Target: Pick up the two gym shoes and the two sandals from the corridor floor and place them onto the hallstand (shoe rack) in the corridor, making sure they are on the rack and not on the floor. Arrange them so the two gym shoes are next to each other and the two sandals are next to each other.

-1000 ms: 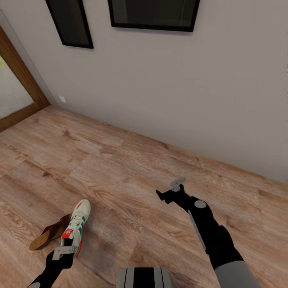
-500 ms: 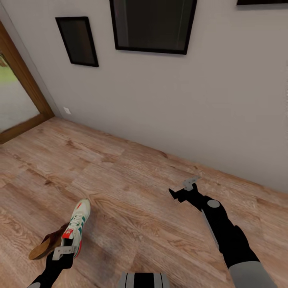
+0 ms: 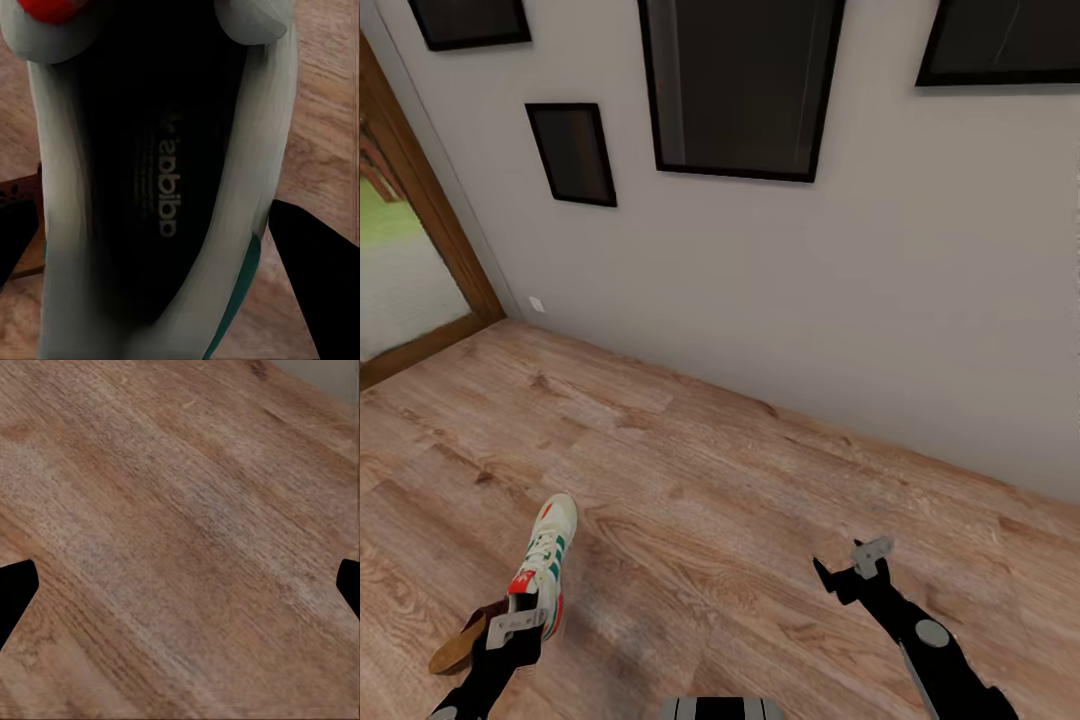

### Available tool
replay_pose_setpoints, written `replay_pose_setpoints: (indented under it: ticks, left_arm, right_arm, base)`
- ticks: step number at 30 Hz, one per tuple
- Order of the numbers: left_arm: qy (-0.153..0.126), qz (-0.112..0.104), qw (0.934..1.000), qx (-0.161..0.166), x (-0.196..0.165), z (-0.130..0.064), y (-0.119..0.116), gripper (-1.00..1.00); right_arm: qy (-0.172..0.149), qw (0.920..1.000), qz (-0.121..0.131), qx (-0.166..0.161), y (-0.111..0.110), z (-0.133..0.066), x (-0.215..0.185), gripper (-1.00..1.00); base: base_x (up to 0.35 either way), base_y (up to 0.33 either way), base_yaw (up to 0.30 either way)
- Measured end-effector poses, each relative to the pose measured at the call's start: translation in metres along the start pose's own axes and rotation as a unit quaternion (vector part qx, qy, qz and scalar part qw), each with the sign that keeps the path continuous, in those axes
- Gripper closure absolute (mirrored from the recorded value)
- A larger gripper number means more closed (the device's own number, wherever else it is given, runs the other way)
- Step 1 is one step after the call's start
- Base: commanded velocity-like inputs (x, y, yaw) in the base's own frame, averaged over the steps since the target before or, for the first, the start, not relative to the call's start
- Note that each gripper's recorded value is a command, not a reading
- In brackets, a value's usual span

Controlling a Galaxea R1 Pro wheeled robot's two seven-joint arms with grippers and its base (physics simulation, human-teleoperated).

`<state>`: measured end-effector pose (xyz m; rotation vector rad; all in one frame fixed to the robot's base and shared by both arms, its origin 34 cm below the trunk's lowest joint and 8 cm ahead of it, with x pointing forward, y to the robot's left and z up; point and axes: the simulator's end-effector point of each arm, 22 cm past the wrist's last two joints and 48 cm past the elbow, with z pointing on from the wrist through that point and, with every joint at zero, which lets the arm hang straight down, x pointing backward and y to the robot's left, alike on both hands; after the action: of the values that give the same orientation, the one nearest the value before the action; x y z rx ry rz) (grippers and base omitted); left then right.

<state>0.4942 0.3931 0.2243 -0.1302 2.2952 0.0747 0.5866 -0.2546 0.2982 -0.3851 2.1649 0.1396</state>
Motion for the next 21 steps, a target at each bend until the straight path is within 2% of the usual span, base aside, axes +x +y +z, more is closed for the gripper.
replay_pose_setpoints:
  ticks: [3, 4, 9, 15, 21]
  left_arm:
    - [-0.015, 0.0, 0.9999, 0.005, -0.011, -0.001, -0.004, 1.0]
    - [-0.02, 0.0, 0.9998, 0.006, -0.015, -0.002, -0.006, 1.0]
    - [-0.038, -0.002, 0.9992, 0.01, -0.031, -0.004, -0.011, 1.0]
    - [-0.054, -0.004, 0.9985, 0.013, -0.047, -0.008, -0.014, 1.0]
    - [-0.074, -0.004, 0.9972, 0.013, -0.067, -0.012, -0.014, 1.0]
  right_arm:
    - [0.015, 0.9995, 0.009, 0.027, 0.0, -0.009, 0.049, -1.0]
    - [0.01, 0.9992, 0.009, 0.038, 0.002, -0.015, 0.066, -1.0]
    - [-0.015, 0.9984, 0.013, 0.053, 0.01, -0.035, 0.092, -1.0]
    - [-0.029, 0.9967, 0.012, 0.075, 0.003, -0.045, 0.091, -1.0]
    - [-0.045, 0.9955, 0.009, 0.083, -0.002, -0.048, 0.075, -1.0]
  base:
    - [0.0, 0.0, 0.0]
    - [0.0, 0.0, 0.0]
    - [0.0, 0.0, 0.0]
    - [0.0, 0.0, 0.0]
    - [0.0, 0.0, 0.0]
